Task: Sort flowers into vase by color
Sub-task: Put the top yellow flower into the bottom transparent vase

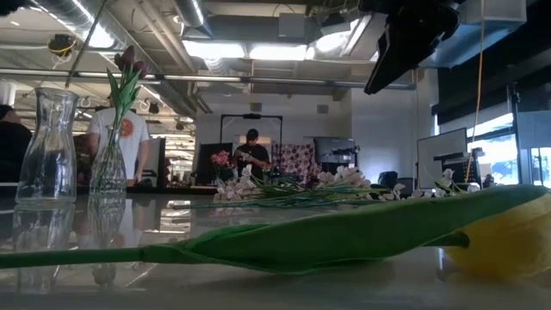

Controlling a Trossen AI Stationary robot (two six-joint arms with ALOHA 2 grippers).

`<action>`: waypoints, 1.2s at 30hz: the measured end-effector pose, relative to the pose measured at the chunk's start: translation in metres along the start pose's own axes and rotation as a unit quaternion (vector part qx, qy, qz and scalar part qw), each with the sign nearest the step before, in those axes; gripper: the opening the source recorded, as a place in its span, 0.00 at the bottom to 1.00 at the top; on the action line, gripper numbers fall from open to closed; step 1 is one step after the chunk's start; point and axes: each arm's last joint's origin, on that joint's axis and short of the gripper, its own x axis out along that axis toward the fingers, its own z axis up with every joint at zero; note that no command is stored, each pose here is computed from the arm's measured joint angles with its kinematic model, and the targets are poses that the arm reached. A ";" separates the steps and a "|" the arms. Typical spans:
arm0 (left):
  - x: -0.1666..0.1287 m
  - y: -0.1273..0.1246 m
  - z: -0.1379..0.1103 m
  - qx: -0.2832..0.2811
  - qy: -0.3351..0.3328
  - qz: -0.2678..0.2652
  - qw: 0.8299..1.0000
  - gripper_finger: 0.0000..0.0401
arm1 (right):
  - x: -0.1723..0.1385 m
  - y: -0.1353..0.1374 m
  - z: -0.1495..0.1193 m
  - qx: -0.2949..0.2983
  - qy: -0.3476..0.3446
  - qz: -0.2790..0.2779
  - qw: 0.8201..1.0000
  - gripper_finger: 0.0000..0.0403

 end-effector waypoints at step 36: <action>-0.032 0.006 -0.004 -0.013 0.256 0.138 0.957 0.40 | 0.000 0.000 0.000 0.015 0.000 0.003 1.000 0.56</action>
